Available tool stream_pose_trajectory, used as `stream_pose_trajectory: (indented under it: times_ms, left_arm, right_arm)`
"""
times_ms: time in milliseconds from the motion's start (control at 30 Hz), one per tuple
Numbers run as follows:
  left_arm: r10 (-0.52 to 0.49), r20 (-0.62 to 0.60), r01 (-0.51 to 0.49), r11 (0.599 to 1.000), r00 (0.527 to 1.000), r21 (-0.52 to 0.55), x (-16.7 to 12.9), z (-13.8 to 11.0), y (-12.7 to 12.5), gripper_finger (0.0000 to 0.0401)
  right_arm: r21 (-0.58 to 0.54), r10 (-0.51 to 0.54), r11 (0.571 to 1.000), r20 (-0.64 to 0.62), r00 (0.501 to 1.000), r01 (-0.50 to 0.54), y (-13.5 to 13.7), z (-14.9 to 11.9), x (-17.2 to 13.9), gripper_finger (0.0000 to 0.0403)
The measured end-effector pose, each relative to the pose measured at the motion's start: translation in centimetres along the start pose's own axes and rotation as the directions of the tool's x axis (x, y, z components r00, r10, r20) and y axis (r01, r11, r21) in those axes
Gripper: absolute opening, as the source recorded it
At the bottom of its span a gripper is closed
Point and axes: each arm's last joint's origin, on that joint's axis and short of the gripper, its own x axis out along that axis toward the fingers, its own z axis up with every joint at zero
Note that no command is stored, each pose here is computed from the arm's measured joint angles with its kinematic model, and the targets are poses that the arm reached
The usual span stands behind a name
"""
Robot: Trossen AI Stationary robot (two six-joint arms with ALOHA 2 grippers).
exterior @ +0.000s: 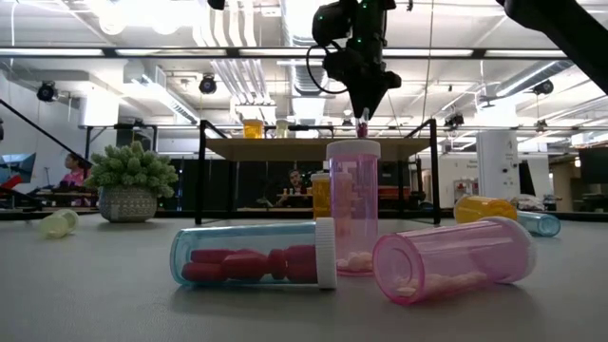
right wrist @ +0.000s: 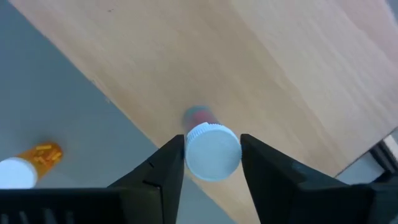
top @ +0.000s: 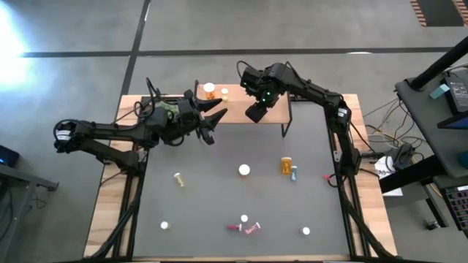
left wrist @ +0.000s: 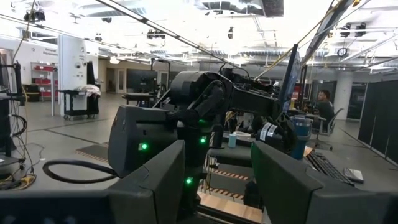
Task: Pick and place medicine bottles onto shelf by color
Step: Put the right blue pill bottle to the right of the yellow pill bottle on the shelf
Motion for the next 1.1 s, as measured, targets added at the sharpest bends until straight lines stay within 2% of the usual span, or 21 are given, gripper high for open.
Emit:
stream_pose_trajectory:
  times_ms: [333, 667, 867, 1033, 1100]
  left_arm:
    - [0.000, -0.001, 0.000, 1.000, 1.000, 0.000, 0.0, 0.0, 0.0, 0.0169]
    - [-0.001, -0.018, 0.001, 1.000, 1.000, 0.005, 0.0, -0.2, 0.0, 0.0169]
    - [-0.001, -0.034, 0.001, 1.000, 0.999, 0.010, 0.0, -0.4, 0.0, 0.0169]
    - [-0.001, -0.030, 0.001, 1.000, 1.000, 0.010, -0.1, -0.2, 0.0, 0.0169]
    - [-0.001, -0.027, 0.001, 1.000, 1.000, 0.009, -0.2, -0.1, 0.1, 0.0169]
  right_arm:
    - [-0.019, 0.004, 1.000, 0.018, 1.000, -0.003, -0.1, -0.3, -0.7, 0.0220]
    - [0.023, 0.030, 0.999, 0.151, 0.988, -0.034, 0.0, -3.3, -6.1, 0.0240]
    - [0.076, -0.125, 0.991, 0.238, 0.963, 0.109, 2.3, -6.4, -7.9, 0.0238]
    - [0.102, -0.304, 0.952, 0.251, 0.919, 0.288, 5.1, -10.2, -6.1, 0.0240]
    - [0.108, -0.322, 0.947, 0.251, 0.913, 0.304, 6.1, -12.0, -5.1, 0.0237]
